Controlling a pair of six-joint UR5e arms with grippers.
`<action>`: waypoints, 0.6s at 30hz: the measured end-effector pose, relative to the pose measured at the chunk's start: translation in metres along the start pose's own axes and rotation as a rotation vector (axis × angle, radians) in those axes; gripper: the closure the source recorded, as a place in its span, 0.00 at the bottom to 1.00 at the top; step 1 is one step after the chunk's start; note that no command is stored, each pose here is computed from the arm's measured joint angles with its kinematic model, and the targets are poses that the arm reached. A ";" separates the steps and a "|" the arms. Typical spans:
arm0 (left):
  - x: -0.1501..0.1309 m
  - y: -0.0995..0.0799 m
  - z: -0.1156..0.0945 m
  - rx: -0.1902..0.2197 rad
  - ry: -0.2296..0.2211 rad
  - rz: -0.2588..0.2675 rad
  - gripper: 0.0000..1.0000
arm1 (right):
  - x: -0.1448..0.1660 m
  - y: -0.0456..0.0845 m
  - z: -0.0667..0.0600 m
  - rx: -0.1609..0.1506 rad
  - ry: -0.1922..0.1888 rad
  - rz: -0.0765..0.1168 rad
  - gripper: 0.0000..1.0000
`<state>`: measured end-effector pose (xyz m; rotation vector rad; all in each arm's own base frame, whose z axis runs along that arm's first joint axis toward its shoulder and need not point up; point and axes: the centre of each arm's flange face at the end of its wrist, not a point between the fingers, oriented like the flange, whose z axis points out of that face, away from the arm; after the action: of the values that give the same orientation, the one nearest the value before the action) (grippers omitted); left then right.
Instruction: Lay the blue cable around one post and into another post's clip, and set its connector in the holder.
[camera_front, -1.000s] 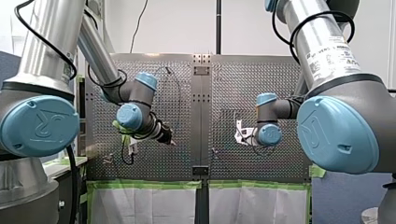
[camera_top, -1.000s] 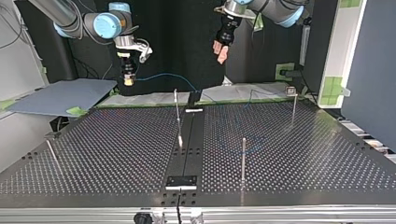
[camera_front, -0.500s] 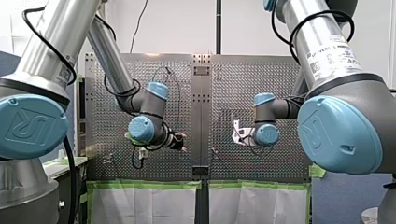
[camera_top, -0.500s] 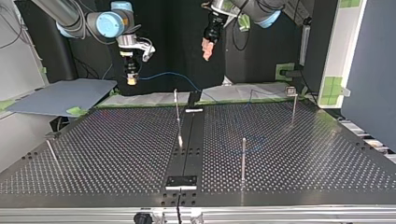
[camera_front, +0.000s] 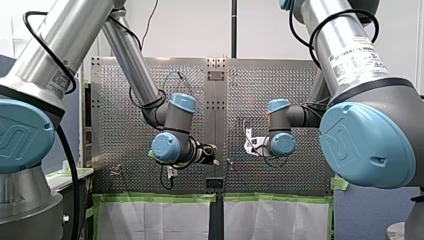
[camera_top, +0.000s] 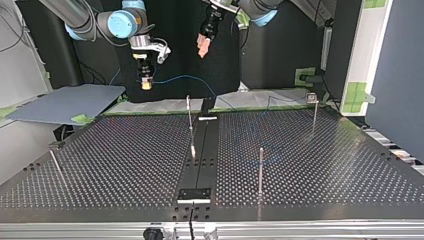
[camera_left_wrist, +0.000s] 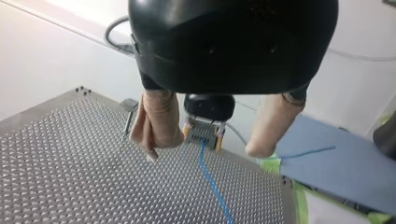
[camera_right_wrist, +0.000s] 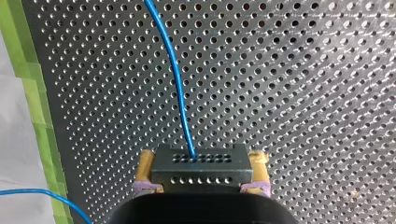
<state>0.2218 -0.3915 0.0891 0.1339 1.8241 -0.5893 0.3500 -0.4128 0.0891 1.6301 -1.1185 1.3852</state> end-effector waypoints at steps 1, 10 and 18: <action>0.003 -0.001 0.001 0.003 0.005 -0.003 0.00 | 0.000 -0.001 0.000 0.001 0.000 0.000 1.00; 0.013 -0.001 0.019 -0.008 -0.012 -0.074 0.00 | 0.001 -0.004 -0.002 0.007 0.001 0.001 1.00; 0.009 0.009 0.024 -0.048 -0.018 -0.110 0.00 | 0.001 -0.005 -0.002 0.008 -0.001 0.003 1.00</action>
<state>0.2428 -0.3965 0.0726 -0.0042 1.8351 -0.6218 0.3534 -0.4094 0.0904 1.6359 -1.1171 1.3927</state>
